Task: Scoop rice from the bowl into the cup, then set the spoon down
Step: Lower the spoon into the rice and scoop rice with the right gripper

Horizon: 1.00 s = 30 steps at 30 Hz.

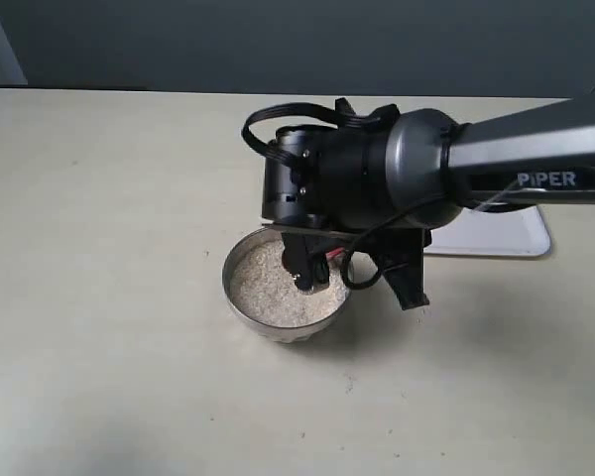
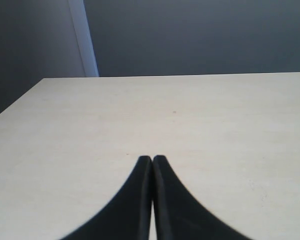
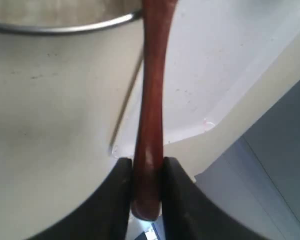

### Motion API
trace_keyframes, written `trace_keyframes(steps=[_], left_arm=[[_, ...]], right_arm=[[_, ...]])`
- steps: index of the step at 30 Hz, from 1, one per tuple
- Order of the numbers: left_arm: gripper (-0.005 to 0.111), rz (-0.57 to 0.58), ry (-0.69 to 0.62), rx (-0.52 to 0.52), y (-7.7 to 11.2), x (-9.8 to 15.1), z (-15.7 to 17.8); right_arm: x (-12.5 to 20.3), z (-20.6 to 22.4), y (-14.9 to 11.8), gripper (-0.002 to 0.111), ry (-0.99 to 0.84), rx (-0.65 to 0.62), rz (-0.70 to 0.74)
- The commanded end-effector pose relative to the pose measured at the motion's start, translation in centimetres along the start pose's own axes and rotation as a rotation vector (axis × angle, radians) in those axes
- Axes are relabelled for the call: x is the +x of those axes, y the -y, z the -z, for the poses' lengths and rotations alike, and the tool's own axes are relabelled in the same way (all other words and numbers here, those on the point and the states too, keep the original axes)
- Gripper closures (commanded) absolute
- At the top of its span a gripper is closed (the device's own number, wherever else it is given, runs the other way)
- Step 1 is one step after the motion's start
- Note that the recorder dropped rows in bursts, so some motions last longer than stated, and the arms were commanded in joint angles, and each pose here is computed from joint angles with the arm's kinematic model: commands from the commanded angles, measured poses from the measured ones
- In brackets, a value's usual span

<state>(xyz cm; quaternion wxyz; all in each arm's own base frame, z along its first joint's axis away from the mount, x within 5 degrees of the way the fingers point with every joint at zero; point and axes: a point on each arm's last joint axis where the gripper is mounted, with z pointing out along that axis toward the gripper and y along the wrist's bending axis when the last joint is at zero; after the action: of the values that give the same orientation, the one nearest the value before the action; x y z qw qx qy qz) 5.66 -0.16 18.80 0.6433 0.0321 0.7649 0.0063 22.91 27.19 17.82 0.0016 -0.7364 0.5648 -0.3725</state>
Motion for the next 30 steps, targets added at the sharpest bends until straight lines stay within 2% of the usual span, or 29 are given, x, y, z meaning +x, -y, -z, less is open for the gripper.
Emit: trace_keyframes(steps=[1, 8, 17, 30], left_arm=[[0.106, 0.012, 0.017, 0.004, 0.0, -0.3, 0.1], [0.106, 0.012, 0.017, 0.004, 0.0, -0.3, 0.1], [0.106, 0.012, 0.017, 0.004, 0.0, -0.3, 0.1], [0.106, 0.012, 0.017, 0.004, 0.0, -0.3, 0.1]], right_arm=[[0.2, -0.3, -0.1, 0.108, -0.032, 0.032, 0.01], [-0.1, -0.4, -0.5, 0.108, -0.021, 0.0, 0.004], [-1.7, 0.4, -1.3, 0.108, -0.019, 0.049, 0.049], [-2.0, 0.5, -1.9, 0.108, 0.008, -0.025, 0.055]])
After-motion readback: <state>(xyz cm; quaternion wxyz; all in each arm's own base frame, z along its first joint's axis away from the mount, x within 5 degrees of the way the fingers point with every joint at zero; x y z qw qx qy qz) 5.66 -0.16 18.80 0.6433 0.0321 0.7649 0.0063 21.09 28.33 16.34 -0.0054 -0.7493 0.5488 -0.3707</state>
